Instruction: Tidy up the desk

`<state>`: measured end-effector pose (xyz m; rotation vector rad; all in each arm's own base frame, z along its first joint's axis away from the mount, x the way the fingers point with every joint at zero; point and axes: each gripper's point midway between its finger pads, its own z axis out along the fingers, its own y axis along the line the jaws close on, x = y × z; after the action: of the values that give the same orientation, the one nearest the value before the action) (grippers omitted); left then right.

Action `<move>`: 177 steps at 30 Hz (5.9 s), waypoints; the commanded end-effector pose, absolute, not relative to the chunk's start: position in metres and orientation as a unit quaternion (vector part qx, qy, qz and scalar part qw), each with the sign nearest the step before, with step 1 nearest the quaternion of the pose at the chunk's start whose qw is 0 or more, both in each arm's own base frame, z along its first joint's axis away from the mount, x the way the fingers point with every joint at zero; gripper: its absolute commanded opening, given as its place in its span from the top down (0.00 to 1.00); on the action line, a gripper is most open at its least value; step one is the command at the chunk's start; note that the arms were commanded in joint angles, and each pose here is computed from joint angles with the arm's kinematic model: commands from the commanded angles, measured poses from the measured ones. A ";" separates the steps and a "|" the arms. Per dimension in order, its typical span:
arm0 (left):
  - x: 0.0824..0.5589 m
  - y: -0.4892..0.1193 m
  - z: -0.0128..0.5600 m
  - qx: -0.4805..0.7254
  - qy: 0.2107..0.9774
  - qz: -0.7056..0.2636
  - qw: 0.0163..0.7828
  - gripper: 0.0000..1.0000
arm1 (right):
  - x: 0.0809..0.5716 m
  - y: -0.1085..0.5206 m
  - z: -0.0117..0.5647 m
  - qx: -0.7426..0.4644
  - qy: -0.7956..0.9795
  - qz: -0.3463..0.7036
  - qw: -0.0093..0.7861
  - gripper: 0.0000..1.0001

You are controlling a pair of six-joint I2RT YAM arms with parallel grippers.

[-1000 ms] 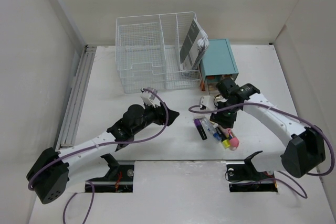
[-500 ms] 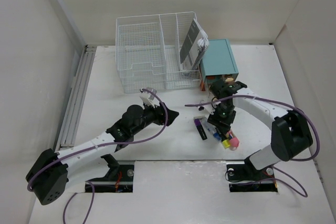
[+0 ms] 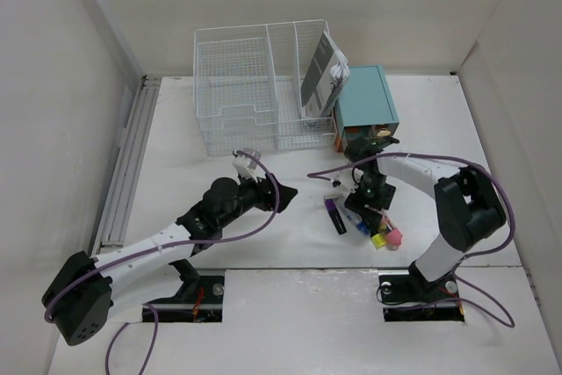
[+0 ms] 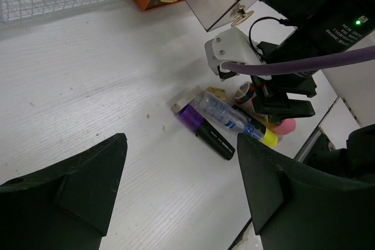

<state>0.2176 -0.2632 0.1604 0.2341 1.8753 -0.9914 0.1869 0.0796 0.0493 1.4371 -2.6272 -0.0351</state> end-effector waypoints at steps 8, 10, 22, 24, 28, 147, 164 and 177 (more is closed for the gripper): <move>0.217 -0.259 0.174 0.106 0.750 -0.410 0.509 0.27 | 0.207 0.102 0.040 0.475 -0.878 0.007 0.053 0.24; 0.217 -0.259 0.174 0.106 0.750 -0.410 0.509 0.27 | 0.208 0.106 0.040 0.480 -0.876 0.012 0.048 0.24; 0.218 -0.250 0.176 0.098 0.746 -0.409 0.517 0.27 | 0.206 0.102 0.030 0.472 -0.879 0.029 0.061 0.44; 0.218 -0.250 0.176 0.098 0.746 -0.409 0.517 0.27 | 0.203 0.101 0.028 0.472 -0.879 0.029 0.065 0.45; 0.218 -0.249 0.177 0.098 0.746 -0.409 0.517 0.27 | 0.200 0.103 0.026 0.476 -0.876 0.025 0.071 0.39; 0.215 -0.255 0.181 0.094 0.754 -0.421 0.496 0.28 | 0.299 0.187 0.257 0.738 -0.477 -0.187 -0.438 0.73; 0.213 -0.253 0.175 0.094 0.754 -0.421 0.496 0.28 | 0.311 0.145 0.159 0.731 -0.605 -0.172 -0.265 1.00; 0.210 -0.249 0.176 0.090 0.750 -0.421 0.502 0.28 | 0.406 0.152 0.143 0.623 -0.709 -0.045 -0.327 1.00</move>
<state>0.2085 -0.2500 0.1614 0.2351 1.8761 -0.9956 0.3563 0.1504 0.1426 2.5324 -2.6711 -0.4617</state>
